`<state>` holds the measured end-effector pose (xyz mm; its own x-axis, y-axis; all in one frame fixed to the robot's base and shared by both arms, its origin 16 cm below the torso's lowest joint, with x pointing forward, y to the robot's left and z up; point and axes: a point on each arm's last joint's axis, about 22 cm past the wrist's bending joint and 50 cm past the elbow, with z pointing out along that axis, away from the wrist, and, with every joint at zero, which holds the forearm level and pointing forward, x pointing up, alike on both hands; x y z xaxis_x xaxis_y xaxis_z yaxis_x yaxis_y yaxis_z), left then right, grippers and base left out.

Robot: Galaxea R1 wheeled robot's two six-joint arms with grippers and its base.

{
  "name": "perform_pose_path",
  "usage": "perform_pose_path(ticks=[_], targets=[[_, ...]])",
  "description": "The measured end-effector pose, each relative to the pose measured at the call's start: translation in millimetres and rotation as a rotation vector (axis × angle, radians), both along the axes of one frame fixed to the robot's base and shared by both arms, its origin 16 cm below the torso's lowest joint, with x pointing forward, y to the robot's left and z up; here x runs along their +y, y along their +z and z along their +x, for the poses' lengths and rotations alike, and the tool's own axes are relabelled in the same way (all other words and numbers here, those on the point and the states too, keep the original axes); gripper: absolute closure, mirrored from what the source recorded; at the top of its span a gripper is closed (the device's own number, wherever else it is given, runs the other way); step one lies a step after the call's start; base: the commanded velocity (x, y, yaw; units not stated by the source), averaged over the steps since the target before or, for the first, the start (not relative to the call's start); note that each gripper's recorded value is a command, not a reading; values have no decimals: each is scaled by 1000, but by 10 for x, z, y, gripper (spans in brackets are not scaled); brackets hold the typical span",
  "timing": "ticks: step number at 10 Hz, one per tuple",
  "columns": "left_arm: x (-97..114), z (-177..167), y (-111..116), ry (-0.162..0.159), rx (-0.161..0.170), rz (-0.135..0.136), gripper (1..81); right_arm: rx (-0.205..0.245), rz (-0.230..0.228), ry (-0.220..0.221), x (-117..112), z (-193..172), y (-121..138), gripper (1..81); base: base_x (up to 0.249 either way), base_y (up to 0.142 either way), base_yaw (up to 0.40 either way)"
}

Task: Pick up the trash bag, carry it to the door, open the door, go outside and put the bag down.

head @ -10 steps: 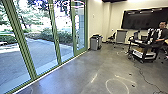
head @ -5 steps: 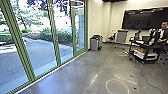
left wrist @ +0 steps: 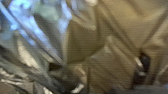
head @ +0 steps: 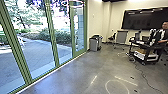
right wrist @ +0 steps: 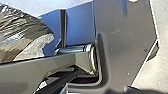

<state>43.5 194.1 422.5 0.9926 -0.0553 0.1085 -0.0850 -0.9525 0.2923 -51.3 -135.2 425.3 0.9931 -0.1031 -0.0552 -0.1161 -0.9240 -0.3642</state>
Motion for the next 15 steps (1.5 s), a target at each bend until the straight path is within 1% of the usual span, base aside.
perform_pose_path(ticks=[7, 15], targets=[[-12, 4, 1, 0, -1, -1, 811, 0, -4, 1, -15, 0, -5, 10, 140, -72, 0], [-10, 8, 1, 0, -1, -1, 811, 0, -6, 1, -21, -2, -7, 10, 137, 0, 0]])
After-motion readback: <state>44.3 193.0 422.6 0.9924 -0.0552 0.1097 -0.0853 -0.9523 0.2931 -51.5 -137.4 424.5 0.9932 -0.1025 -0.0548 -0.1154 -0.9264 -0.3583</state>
